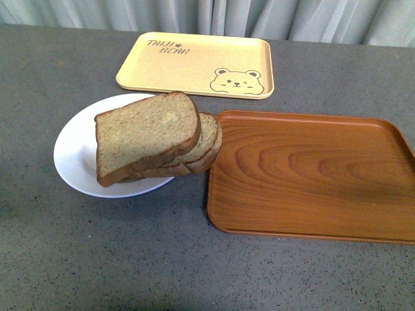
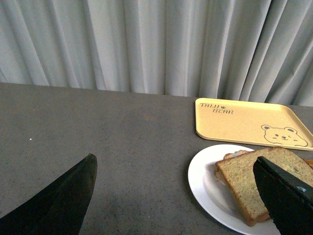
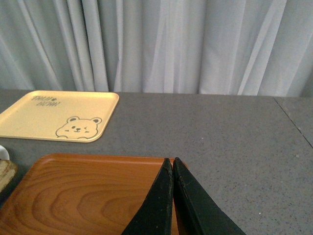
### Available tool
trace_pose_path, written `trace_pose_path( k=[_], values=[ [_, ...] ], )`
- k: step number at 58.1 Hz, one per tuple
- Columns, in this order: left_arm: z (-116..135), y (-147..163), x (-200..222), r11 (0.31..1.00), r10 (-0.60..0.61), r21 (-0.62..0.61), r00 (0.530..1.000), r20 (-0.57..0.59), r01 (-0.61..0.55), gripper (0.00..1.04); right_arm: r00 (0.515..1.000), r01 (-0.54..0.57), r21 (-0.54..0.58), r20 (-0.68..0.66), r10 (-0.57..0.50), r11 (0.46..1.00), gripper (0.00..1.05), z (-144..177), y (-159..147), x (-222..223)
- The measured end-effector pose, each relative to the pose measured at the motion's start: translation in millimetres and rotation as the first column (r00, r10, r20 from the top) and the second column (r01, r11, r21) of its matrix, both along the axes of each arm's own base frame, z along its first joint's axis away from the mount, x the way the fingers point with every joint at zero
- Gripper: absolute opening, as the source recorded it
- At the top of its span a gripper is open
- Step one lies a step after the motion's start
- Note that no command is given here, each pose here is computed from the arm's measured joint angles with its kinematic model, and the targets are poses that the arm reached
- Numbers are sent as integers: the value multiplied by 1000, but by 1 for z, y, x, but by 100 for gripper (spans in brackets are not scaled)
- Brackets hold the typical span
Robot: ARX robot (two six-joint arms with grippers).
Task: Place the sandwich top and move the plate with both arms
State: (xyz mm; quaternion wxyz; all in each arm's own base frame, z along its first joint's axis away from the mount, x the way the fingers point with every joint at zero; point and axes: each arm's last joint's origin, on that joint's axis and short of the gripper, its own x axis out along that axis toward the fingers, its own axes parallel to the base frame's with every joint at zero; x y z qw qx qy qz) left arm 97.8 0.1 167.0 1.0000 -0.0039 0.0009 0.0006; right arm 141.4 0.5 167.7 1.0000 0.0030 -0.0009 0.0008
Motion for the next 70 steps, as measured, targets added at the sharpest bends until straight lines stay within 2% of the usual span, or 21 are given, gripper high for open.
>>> trace_pose_path(
  k=[51, 65, 70],
  values=[
    [0, 0, 0, 1000, 0, 0, 1000, 0, 0, 96, 1000, 0, 0, 23, 0, 1000, 2, 6, 0, -31],
    [0, 0, 0, 1000, 0, 0, 1000, 0, 0, 96, 1000, -1, 0, -13, 1, 1000, 2, 1, 0, -41],
    [0, 0, 0, 1000, 0, 0, 1000, 0, 0, 96, 1000, -1, 0, 15, 1, 1000, 2, 3, 0, -44]
  ],
)
